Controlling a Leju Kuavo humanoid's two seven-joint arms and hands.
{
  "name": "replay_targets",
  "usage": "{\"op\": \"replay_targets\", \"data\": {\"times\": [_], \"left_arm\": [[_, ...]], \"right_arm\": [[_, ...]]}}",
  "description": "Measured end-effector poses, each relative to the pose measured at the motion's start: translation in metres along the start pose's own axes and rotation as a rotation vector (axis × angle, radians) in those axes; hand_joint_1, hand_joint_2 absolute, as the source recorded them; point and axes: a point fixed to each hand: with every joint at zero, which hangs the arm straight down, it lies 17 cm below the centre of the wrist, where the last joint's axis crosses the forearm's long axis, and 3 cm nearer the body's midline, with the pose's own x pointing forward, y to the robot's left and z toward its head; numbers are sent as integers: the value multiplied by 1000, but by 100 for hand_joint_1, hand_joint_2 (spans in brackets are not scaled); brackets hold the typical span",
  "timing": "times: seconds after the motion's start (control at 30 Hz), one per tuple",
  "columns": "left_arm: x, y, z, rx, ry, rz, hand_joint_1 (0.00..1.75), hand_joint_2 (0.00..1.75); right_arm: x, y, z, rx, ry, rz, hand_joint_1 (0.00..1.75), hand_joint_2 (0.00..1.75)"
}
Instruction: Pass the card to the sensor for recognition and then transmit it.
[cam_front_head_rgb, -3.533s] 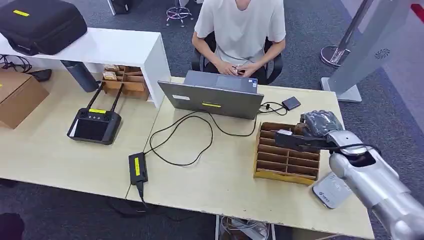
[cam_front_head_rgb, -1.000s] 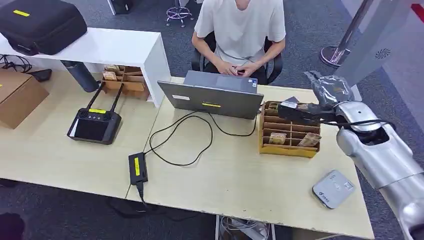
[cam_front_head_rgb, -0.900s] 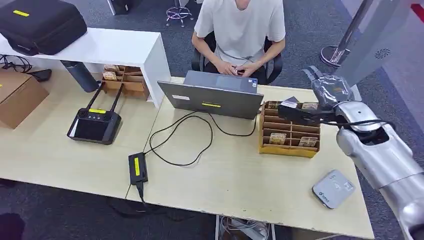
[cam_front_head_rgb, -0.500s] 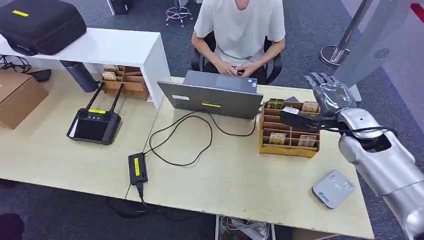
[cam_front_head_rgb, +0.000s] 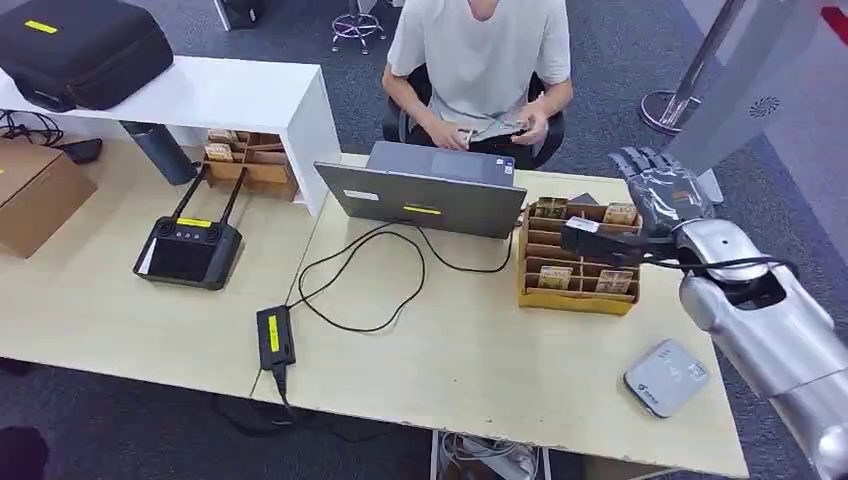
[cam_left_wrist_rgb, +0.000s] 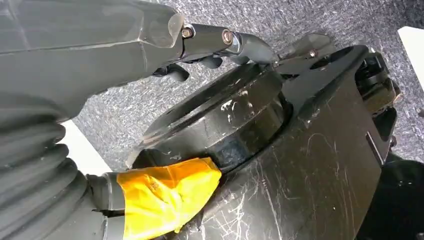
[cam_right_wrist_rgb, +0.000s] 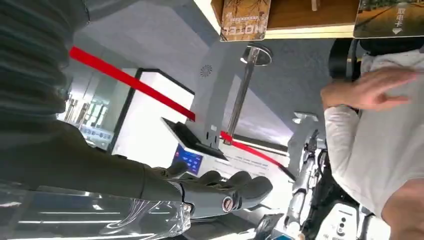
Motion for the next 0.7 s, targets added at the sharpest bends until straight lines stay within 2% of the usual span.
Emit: {"op": "replay_targets", "data": {"times": [0.33,0.7], "left_arm": [[-1,1,0,3,1,-1,0,175],[0,3,0,8,2,0,0,175]], "right_arm": [[-21,28,22,109,26,-3,0,175],[-27,30,27,130,31,2,0,175]]}}
